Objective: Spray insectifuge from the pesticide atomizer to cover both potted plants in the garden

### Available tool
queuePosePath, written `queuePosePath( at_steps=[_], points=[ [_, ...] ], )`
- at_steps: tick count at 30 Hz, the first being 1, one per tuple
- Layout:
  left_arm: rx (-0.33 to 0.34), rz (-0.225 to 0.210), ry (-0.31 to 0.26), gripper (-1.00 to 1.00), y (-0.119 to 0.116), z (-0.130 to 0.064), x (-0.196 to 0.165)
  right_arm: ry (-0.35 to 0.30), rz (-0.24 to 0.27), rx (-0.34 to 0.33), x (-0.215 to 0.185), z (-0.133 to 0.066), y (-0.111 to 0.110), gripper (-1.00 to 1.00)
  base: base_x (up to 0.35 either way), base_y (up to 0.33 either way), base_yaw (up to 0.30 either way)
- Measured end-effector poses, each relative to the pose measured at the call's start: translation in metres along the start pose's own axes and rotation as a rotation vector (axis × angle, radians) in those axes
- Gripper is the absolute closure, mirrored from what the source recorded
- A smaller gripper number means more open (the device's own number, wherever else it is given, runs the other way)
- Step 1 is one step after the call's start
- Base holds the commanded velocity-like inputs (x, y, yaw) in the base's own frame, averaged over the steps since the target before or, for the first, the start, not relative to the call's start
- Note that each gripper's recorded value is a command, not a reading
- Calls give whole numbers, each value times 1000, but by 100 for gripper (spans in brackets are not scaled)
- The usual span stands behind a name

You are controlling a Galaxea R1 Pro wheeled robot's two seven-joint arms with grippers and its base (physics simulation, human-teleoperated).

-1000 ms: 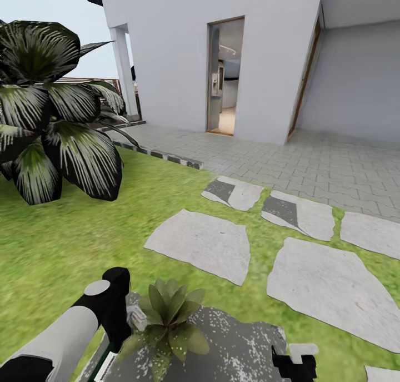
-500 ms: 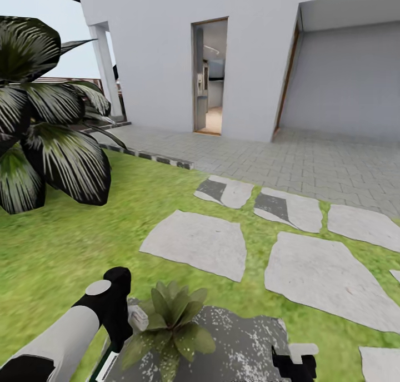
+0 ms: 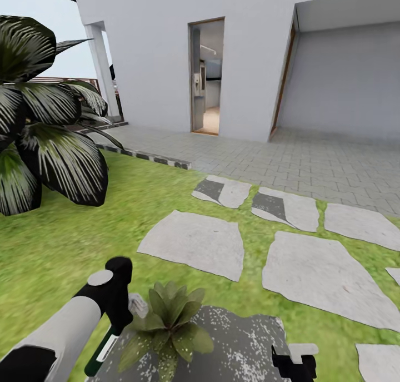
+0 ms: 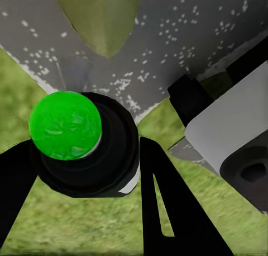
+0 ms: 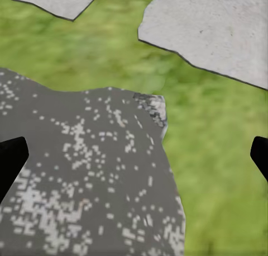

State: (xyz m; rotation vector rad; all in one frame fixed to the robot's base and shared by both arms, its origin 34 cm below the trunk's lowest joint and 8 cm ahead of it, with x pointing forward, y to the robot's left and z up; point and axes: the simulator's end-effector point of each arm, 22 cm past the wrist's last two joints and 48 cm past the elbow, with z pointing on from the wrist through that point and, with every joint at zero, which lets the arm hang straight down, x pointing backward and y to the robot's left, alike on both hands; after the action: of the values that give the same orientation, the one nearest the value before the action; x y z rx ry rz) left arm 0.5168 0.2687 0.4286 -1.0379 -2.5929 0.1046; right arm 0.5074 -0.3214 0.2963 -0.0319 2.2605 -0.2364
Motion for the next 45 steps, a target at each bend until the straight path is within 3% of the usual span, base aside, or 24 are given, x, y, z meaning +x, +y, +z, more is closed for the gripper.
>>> queuePosePath(
  at_steps=[17, 24, 38, 45],
  points=[
    [4, 6, 11, 100, -1, 5, 4, 0, 0, 0, 0, 0, 0, -100, 0, 0, 0],
    [2, 29, -21, 100, -13, -7, -18, 0, 0, 0, 0, 0, 0, -100, 0, 0, 0],
    [5, 2, 20, 100, 2, 8, 10, 0, -1, 0, 0, 0, 0, -100, 0, 0, 0],
    [30, 12, 53, 100, -8, 19, 14, 0, 0, 0, 0, 0, 0, -100, 0, 0, 0]
  ],
)
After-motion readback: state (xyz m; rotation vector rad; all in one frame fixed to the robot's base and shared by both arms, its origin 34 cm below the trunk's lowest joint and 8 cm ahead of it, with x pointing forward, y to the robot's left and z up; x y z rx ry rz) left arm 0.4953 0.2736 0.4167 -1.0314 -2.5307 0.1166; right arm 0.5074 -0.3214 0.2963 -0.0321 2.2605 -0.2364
